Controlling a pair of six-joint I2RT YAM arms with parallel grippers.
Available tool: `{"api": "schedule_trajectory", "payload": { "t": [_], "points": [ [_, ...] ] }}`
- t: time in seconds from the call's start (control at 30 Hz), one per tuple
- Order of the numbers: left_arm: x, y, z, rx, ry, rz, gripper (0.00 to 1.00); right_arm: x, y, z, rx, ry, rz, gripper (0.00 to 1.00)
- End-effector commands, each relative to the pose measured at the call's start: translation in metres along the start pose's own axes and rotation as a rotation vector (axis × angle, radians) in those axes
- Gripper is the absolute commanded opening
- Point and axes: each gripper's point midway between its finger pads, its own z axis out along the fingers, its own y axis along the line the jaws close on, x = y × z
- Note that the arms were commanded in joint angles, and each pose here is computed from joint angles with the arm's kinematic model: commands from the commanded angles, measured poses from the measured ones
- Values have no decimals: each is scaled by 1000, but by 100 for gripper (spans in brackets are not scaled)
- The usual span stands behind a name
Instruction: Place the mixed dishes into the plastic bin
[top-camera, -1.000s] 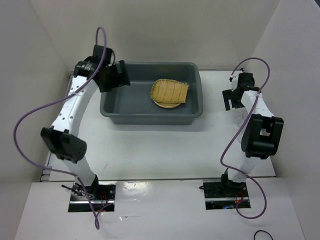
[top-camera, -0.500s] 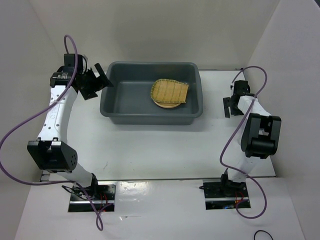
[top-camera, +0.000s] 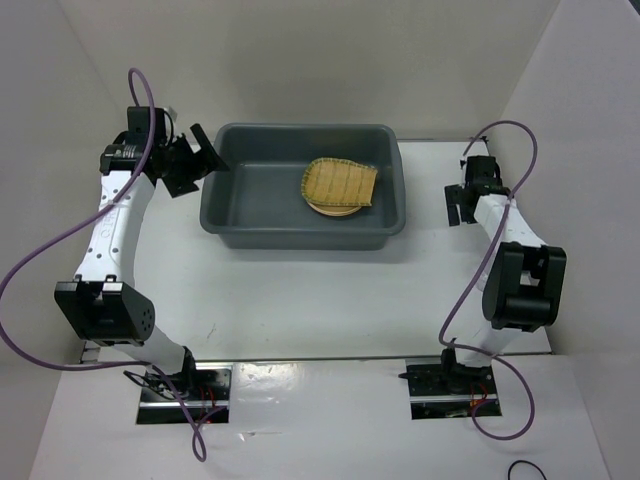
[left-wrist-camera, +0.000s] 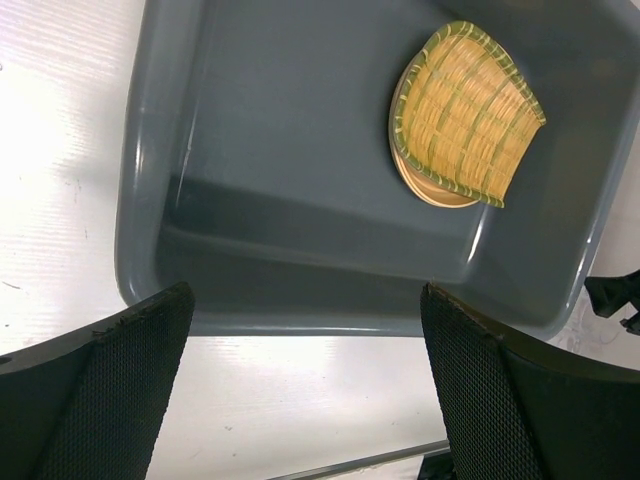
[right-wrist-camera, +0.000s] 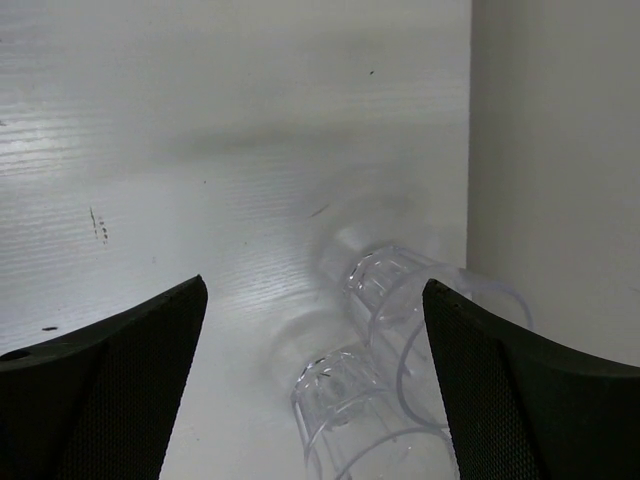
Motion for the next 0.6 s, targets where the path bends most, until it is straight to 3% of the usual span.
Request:
{"api": "schedule_trajectory", "payload": {
  "t": [0.0,0.57],
  "points": [
    [-3,-4,-1,28,-12,13,100,-34,-19,-27,87,-119,42,93],
    [2,0,3,24,-6,11,100,15,-34,-33,204,-18,77,94]
  ]
}}
